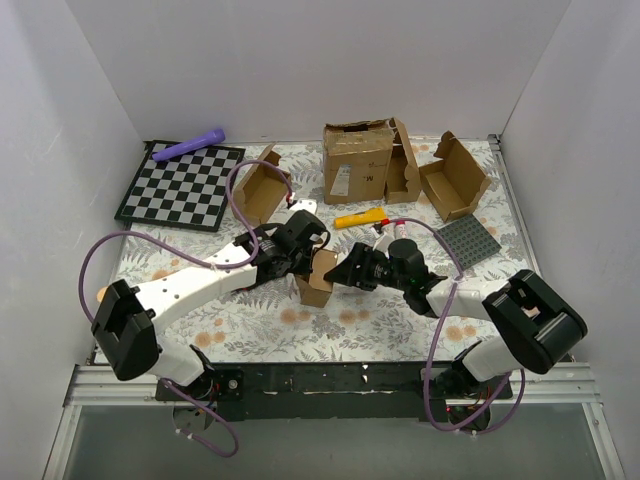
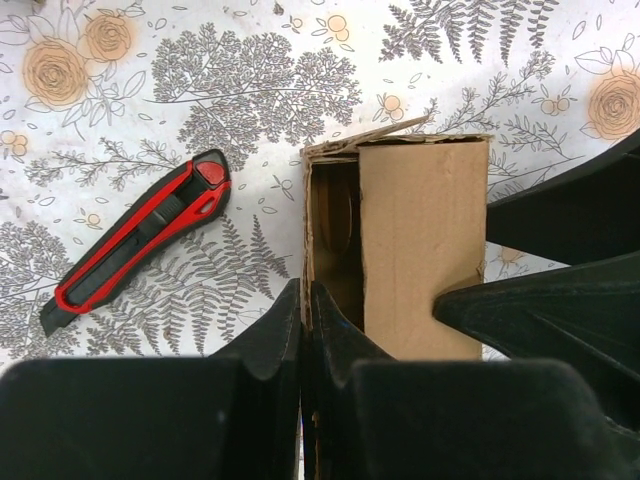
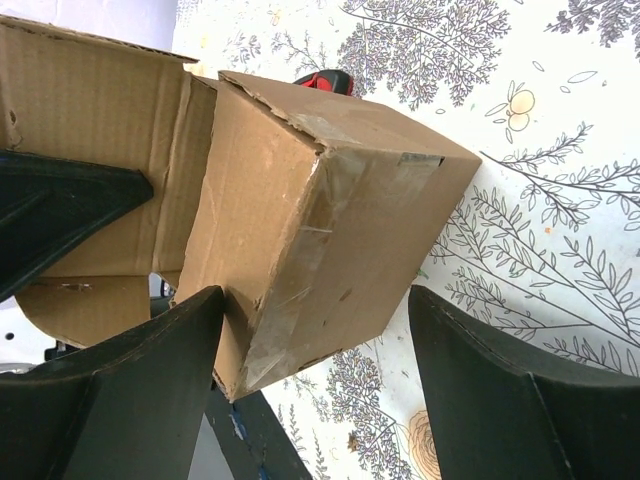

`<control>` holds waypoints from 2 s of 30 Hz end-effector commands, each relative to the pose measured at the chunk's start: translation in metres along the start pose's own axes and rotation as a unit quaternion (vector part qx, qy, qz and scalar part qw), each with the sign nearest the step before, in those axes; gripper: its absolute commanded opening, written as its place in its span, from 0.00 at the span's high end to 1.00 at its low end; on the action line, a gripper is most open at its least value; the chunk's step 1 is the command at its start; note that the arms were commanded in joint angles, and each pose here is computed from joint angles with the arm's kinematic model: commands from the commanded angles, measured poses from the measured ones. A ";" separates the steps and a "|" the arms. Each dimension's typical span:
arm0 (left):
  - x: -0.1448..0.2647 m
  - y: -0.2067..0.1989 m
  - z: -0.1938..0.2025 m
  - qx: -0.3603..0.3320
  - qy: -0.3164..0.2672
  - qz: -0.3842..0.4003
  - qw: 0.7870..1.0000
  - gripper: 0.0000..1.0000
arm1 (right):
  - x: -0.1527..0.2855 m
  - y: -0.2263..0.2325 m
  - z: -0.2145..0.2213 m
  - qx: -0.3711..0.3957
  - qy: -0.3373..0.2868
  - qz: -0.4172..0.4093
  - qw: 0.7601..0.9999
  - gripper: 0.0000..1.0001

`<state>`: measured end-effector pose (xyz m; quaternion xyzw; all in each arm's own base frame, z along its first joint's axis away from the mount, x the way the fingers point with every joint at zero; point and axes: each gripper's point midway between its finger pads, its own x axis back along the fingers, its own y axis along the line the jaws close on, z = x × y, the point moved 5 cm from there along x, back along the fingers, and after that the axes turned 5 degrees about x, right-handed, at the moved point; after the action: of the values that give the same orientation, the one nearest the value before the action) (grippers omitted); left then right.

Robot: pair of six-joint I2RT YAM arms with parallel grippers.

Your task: Unpack the express box

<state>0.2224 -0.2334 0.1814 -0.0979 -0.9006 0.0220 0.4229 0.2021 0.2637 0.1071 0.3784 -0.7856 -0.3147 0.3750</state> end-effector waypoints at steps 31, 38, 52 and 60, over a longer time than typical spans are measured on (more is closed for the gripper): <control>0.065 0.022 -0.029 0.060 -0.107 0.034 0.992 1.00 | 0.030 -0.011 -0.010 0.077 -0.015 0.069 0.995 0.21; 0.077 0.025 -0.027 0.095 -0.137 0.074 0.983 1.00 | 0.047 -0.004 -0.021 0.128 -0.041 0.082 0.987 0.21; 0.043 0.037 0.032 0.201 -0.146 0.145 0.958 1.00 | 0.064 0.003 -0.043 0.234 -0.044 0.128 0.963 0.20; 0.044 0.055 0.038 0.256 -0.174 0.135 0.941 0.86 | 0.063 0.001 -0.041 0.234 -0.041 0.124 0.963 0.20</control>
<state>0.1773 -0.1860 0.2027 -0.1461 -0.8993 0.3257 0.2525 0.2006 0.2002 0.1340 0.3338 -0.8845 -0.0927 0.3126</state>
